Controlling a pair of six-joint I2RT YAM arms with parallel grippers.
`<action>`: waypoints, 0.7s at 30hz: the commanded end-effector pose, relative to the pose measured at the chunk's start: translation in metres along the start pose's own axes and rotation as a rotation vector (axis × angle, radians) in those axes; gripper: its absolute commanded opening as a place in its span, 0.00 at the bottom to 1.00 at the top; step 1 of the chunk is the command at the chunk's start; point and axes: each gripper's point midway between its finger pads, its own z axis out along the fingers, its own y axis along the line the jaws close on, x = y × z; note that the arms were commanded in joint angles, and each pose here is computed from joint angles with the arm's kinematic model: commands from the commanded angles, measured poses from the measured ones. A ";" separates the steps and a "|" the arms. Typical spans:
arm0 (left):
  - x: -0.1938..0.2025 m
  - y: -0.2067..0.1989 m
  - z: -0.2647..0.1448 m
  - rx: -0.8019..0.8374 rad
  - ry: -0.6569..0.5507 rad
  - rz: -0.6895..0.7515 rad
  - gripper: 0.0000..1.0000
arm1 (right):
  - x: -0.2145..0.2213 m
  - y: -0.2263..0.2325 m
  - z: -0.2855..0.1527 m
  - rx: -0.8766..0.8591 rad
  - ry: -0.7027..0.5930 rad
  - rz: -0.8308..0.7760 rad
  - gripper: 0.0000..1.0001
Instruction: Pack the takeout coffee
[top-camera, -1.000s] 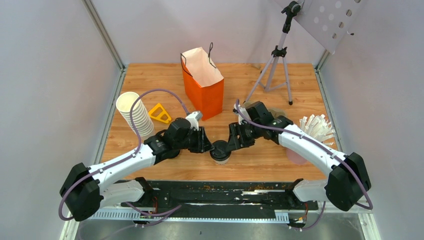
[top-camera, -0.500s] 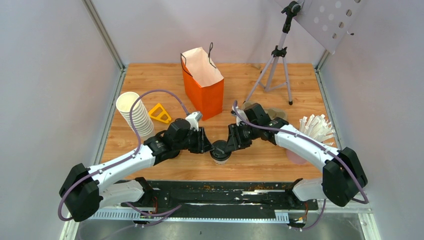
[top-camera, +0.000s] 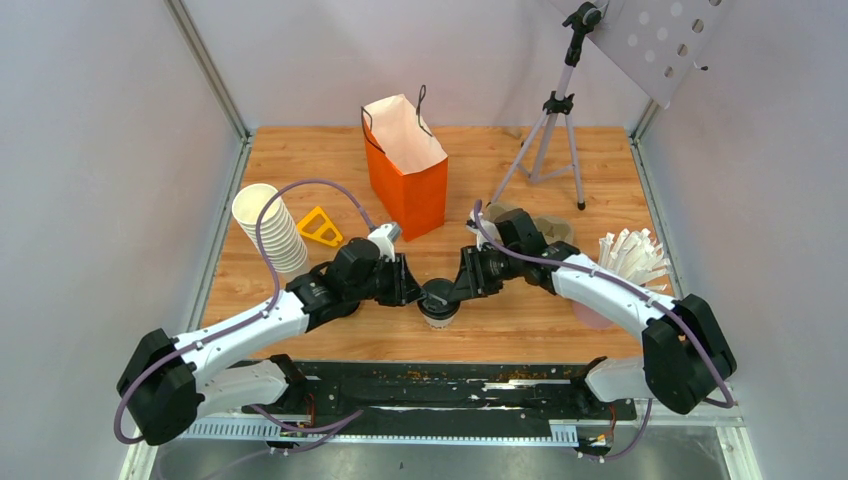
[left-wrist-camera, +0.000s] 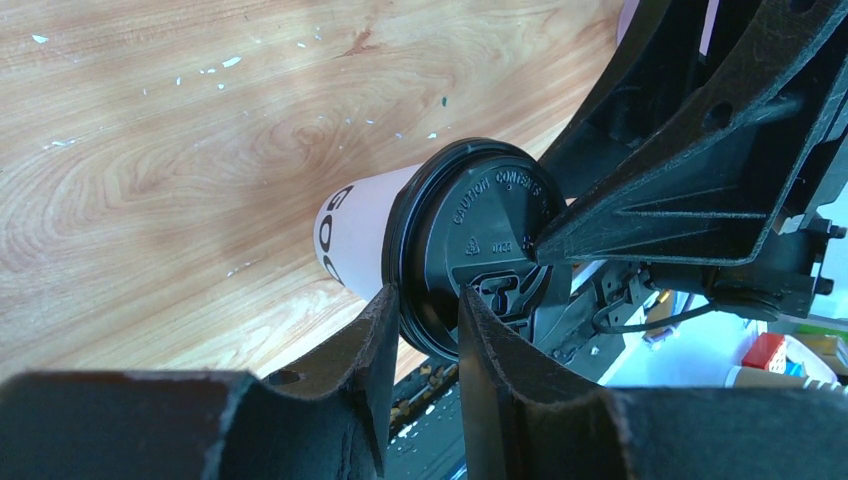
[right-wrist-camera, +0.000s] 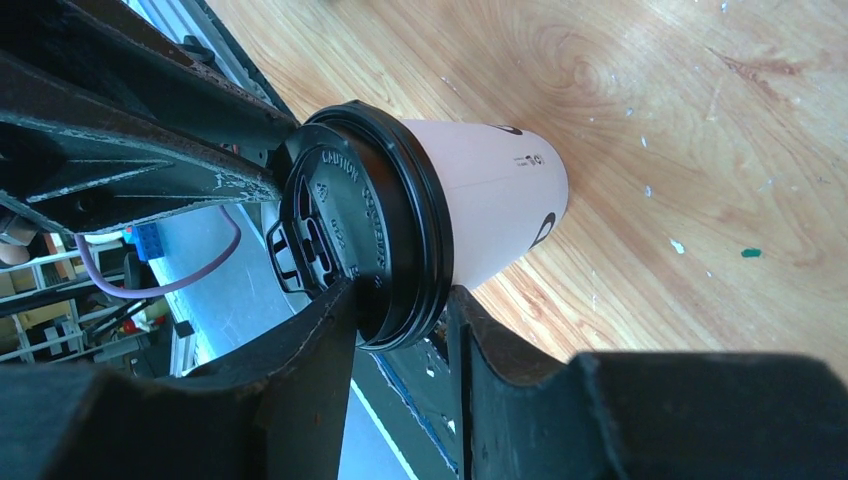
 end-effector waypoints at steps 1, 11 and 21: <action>0.014 0.025 0.000 -0.086 0.016 -0.013 0.34 | 0.024 -0.040 0.010 0.112 0.043 0.022 0.37; 0.015 0.032 0.000 -0.110 -0.002 0.000 0.34 | 0.042 -0.051 0.017 0.082 0.072 0.037 0.41; 0.019 0.035 0.004 -0.125 0.031 0.014 0.34 | 0.058 -0.065 0.022 0.078 0.097 0.055 0.40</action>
